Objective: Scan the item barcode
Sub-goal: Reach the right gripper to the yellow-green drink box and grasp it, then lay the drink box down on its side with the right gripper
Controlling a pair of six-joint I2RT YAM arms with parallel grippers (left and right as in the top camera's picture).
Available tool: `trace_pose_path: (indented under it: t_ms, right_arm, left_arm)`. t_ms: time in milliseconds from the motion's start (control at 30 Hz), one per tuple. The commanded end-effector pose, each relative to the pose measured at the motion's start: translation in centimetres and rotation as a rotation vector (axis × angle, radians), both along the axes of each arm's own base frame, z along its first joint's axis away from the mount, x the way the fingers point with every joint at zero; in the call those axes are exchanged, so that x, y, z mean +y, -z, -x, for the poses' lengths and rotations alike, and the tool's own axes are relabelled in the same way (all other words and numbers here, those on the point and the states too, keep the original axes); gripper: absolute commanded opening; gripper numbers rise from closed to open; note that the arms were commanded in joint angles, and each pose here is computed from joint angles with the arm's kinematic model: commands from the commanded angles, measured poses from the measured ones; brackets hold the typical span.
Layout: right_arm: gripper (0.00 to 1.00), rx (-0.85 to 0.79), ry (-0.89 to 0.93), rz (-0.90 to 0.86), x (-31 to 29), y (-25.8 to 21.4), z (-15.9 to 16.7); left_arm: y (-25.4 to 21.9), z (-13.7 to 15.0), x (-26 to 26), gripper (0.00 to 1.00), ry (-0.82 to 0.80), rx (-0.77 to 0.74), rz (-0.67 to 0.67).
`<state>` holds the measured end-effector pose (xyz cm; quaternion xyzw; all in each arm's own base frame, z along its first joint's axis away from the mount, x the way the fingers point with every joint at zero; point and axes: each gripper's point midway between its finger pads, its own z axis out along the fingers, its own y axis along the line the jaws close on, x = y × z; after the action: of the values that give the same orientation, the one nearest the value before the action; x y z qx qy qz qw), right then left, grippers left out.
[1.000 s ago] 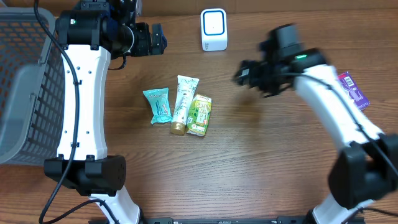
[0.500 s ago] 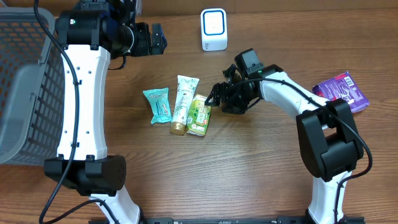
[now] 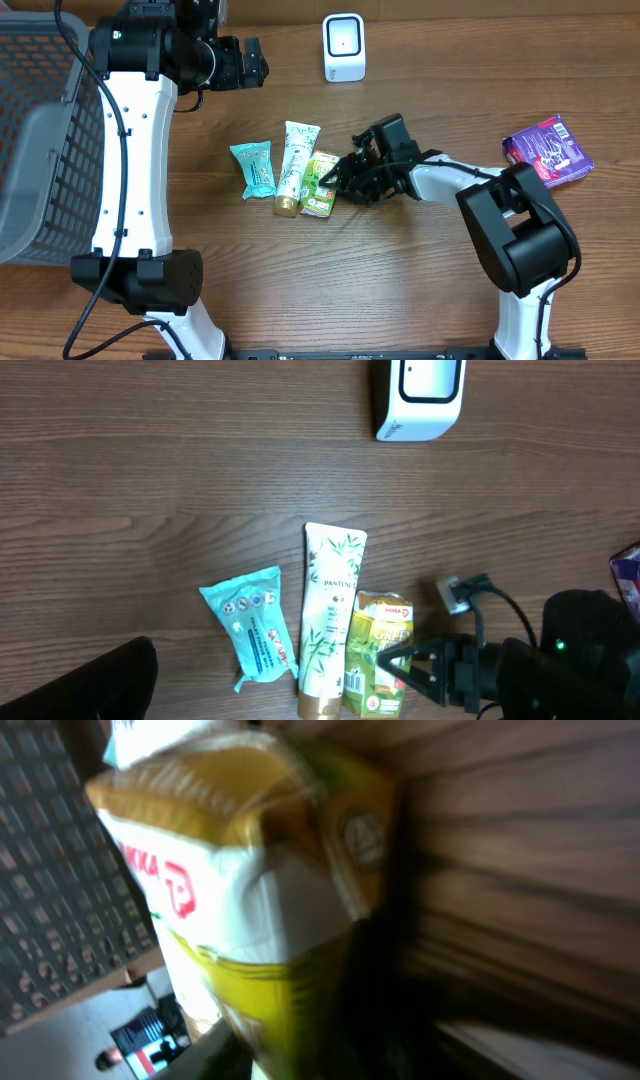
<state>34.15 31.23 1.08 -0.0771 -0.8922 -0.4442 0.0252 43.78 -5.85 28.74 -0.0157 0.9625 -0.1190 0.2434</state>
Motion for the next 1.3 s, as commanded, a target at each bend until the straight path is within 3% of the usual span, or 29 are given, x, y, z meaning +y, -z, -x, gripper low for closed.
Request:
trace_pose_path:
  t_ms: [0, 167, 267, 500, 600, 767, 867, 900, 933, 1000, 1033, 1267]
  right_arm:
    - [0.18, 0.035, 0.054, 0.077, -0.3, 1.8, 0.7]
    - [0.09, -0.032, 0.036, 0.065, -0.7, -0.9, -0.4]
    - [0.06, -0.154, 0.023, 0.207, -2.8, -3.2, -1.2]
    - [0.04, -0.350, 0.049, 0.947, -13.8, -10.2, -2.5]
    - [0.04, -0.397, -0.017, 1.047, -14.8, -10.2, -2.5]
    - [0.04, -0.354, -0.123, 1.095, -13.4, -6.3, -1.8]
    - [0.11, -0.316, -0.191, 1.124, -12.4, -3.6, -0.9]
    - [0.17, -0.309, -0.210, 1.130, -12.1, -2.9, -0.6]
    - [0.31, -0.310, -0.225, 1.131, -11.7, -2.6, -0.3]
    - [0.41, -0.323, -0.238, 1.119, -10.9, -2.5, -0.1]
    - [0.51, -0.338, -0.241, 1.103, -10.1, -2.8, -0.1]
    - [0.65, -0.316, -0.237, 0.954, -7.6, -4.3, -0.4]
  left_arm:
    - [-0.5, 0.0, -0.2, 1.00, 0.018, -0.018, 0.000]
    - [-0.5, 0.0, -0.2, 1.00, 0.018, -0.018, 0.000]
    - [-0.5, 0.0, -0.2, 1.00, 0.018, -0.018, 0.000]
    - [-0.5, 0.0, -0.2, 1.00, 0.018, -0.018, 0.000]
    - [-0.5, 0.0, -0.2, 0.99, 0.018, -0.018, 0.000]
    - [-0.5, 0.0, -0.2, 1.00, 0.018, -0.018, 0.000]
    - [-0.5, 0.0, -0.2, 1.00, 0.018, -0.018, 0.000]
    - [-0.5, 0.0, -0.2, 1.00, 0.018, -0.018, 0.000]
    - [-0.5, 0.0, -0.2, 1.00, 0.018, -0.018, 0.000]
    - [-0.5, 0.0, -0.2, 1.00, 0.018, -0.018, 0.000]
    - [-0.5, 0.0, -0.2, 1.00, 0.018, -0.018, 0.000]
    - [-0.5, 0.0, -0.2, 1.00, 0.019, -0.018, 0.000]
